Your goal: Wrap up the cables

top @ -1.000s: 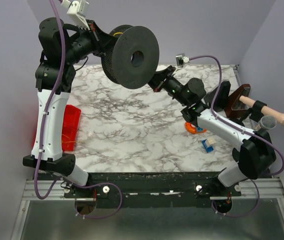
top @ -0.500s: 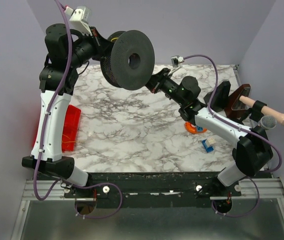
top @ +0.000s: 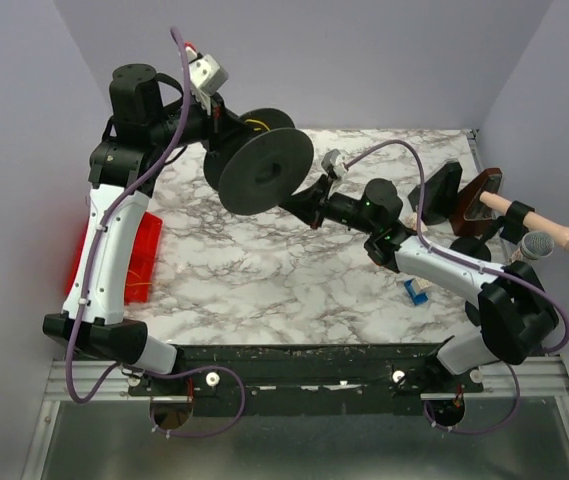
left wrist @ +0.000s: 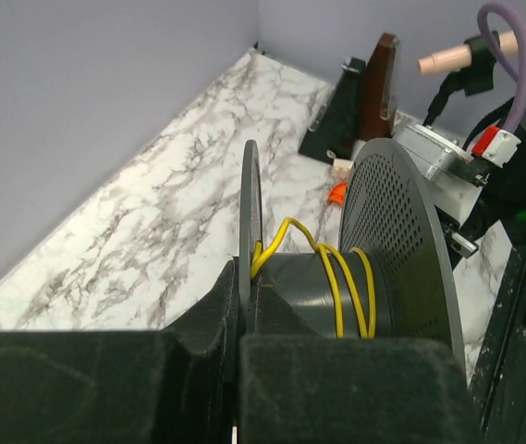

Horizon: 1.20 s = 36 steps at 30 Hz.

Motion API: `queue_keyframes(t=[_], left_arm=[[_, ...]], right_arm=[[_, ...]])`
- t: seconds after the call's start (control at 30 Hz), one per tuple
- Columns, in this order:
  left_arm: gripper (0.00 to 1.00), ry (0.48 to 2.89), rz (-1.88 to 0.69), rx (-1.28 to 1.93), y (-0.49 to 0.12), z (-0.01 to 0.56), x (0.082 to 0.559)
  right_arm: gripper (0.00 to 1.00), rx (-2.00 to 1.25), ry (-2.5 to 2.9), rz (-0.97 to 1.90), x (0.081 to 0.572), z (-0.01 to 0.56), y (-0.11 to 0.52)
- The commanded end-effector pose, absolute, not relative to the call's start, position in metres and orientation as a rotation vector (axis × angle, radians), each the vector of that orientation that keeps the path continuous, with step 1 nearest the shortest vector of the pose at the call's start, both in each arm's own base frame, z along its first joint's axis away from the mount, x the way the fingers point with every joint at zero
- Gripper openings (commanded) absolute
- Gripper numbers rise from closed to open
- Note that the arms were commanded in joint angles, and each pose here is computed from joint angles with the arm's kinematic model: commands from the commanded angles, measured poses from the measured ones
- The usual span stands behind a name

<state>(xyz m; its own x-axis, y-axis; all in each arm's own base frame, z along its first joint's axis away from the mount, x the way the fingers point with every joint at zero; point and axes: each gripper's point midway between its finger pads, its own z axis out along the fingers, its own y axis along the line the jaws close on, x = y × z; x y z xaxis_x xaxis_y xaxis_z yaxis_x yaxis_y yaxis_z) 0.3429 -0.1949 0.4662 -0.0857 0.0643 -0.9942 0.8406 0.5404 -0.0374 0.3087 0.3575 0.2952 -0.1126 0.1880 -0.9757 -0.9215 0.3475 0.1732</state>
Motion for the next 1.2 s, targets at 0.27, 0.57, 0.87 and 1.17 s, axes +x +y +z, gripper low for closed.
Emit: queue_keyframes(t=[0.27, 0.57, 0.87, 1.17], left_arm=[[0.00, 1.558, -0.943, 0.987, -0.218, 0.416, 0.323], [0.00, 1.544, -1.009, 1.016, -0.222, 0.413, 0.313], [0.00, 1.537, -1.049, 0.993, -0.224, 0.421, 0.309], [0.00, 1.511, -1.046, 0.998, -0.224, 0.431, 0.307]], right_arm=[[0.36, -1.010, 1.155, 0.979, 0.272, 0.295, 0.357], [0.62, -1.066, 1.218, 0.864, 0.266, 0.282, 0.326], [0.72, -1.061, 1.269, 0.801, 0.261, 0.298, 0.290], [0.69, -1.205, 1.284, 0.815, 0.236, 0.300, 0.262]])
